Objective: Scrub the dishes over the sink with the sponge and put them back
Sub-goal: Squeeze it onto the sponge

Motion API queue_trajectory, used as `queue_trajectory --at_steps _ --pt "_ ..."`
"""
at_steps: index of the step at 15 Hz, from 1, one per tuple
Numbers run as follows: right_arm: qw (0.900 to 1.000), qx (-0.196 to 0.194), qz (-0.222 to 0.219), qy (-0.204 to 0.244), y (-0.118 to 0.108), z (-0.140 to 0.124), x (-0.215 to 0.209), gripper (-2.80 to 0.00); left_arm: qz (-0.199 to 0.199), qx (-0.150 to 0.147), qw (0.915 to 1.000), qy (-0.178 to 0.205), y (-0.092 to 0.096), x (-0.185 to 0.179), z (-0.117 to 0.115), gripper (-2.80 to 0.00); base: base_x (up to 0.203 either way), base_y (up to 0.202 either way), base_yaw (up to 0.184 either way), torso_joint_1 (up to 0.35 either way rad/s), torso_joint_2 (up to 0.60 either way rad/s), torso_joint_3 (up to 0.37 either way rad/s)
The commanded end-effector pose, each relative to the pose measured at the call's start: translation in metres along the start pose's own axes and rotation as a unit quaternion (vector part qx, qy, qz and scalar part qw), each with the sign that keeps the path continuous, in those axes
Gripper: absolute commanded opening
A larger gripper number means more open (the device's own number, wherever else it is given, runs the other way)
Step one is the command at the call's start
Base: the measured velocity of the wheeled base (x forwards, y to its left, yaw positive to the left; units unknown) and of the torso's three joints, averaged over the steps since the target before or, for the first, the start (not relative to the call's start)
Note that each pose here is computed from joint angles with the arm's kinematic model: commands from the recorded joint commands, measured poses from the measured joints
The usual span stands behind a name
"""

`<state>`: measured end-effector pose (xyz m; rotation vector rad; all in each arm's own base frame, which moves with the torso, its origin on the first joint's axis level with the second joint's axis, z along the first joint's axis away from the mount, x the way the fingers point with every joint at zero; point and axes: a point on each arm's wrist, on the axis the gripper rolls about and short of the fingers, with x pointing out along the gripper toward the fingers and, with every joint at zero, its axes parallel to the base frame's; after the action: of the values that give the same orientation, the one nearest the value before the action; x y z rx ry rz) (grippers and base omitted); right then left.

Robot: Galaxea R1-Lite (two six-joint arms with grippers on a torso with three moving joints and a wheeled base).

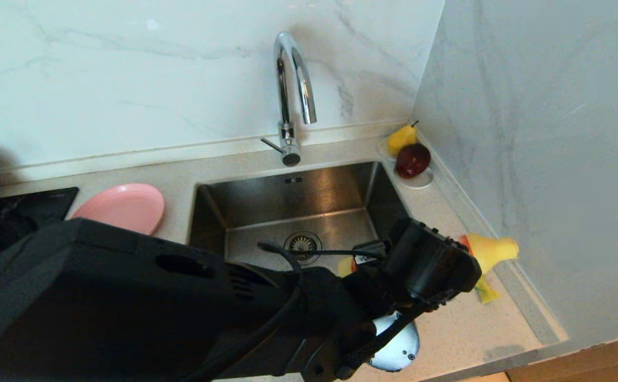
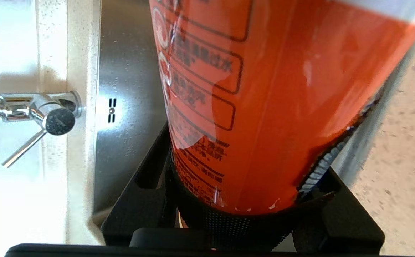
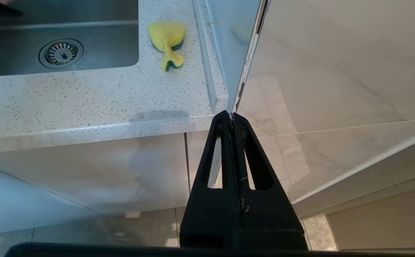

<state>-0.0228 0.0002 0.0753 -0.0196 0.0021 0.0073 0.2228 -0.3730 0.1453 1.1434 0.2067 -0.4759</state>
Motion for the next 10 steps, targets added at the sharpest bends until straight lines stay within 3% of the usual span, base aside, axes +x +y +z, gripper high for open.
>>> queue_trajectory --at_steps 1,6,10 --pt "1.0 0.0 0.0 0.0 0.0 0.0 0.0 -2.8 0.003 0.013 0.9998 0.014 -0.014 0.014 0.002 -2.8 0.0 0.0 0.0 0.0 0.0 0.0" --pt "1.0 0.0 0.0 0.0 0.0 0.0 0.0 -2.8 0.021 0.033 0.9978 0.053 -0.029 0.029 0.005 -2.8 0.0 0.0 0.0 0.0 0.0 0.0" --pt "1.0 0.0 0.0 0.0 0.0 0.0 0.0 -2.8 0.025 0.037 0.9973 0.059 -0.037 0.039 0.008 -2.8 0.0 0.0 0.0 0.0 0.0 0.0"
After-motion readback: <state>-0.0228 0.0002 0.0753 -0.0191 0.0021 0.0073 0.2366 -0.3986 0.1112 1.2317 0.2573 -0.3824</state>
